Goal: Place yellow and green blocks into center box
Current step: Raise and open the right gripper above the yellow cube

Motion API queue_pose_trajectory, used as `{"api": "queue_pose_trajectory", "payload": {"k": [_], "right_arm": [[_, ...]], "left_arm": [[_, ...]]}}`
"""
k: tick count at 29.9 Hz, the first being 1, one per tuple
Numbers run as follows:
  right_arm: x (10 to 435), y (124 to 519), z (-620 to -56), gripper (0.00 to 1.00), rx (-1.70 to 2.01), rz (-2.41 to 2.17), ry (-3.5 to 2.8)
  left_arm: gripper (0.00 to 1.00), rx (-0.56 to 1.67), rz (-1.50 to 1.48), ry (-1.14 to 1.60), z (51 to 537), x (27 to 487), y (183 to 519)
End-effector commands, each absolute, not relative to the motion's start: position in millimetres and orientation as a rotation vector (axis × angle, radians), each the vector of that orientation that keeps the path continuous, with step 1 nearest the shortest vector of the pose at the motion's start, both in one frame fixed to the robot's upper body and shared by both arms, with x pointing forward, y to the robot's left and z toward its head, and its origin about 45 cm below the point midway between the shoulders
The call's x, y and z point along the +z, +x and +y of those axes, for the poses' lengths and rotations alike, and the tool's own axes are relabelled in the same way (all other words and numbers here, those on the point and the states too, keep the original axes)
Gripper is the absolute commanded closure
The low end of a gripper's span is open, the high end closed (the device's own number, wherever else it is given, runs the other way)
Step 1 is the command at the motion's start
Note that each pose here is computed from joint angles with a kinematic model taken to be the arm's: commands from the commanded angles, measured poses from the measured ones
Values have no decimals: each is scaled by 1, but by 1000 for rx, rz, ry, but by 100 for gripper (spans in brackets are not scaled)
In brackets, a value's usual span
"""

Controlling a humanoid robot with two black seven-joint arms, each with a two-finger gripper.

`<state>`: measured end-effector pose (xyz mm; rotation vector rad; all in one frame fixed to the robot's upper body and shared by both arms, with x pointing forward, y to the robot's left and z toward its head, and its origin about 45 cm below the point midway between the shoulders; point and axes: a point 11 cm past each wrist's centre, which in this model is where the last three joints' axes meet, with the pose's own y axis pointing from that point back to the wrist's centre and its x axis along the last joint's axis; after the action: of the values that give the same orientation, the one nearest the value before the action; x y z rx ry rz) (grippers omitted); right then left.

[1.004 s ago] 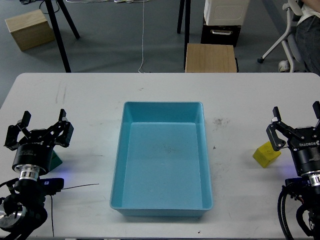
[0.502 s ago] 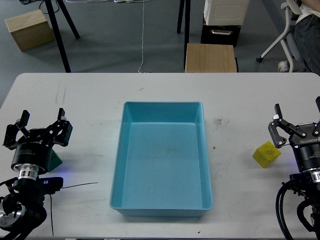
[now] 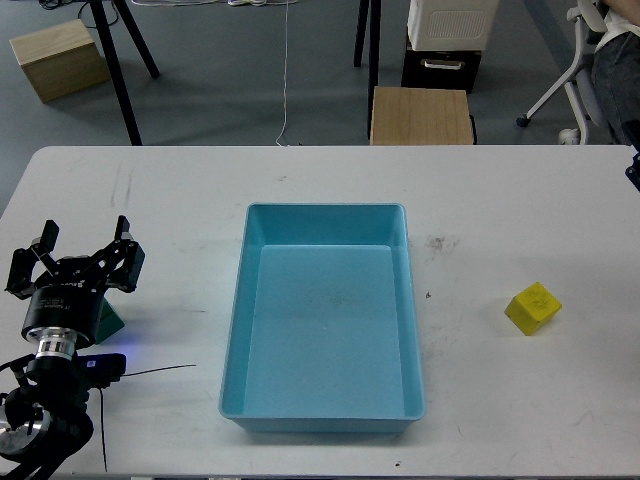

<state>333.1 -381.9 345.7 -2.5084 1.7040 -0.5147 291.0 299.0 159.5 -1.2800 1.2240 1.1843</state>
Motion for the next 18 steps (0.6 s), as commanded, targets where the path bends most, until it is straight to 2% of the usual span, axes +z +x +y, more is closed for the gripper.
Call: {"api": "queue_pose_trajectory", "payload": {"k": [1, 7, 10, 14, 18], "right_arm": [[366, 360, -355, 2, -869, 1652, -2725], [376, 367, -346, 7, -1408, 1524, -2878], [367, 355, -339, 5, -1831, 1134, -2985], [337, 346, -361, 4, -2351, 701, -3244], [333, 344, -371, 3, -2554, 401, -3325]], "left_arm": [[0, 1183, 1224, -1281, 299, 160, 291], [0, 1183, 1223, -1282, 299, 160, 292], [0, 1182, 1224, -1283, 299, 160, 292], [0, 1177, 1228, -1290, 296, 160, 292], [0, 1178, 1228, -1291, 296, 160, 292]]}}
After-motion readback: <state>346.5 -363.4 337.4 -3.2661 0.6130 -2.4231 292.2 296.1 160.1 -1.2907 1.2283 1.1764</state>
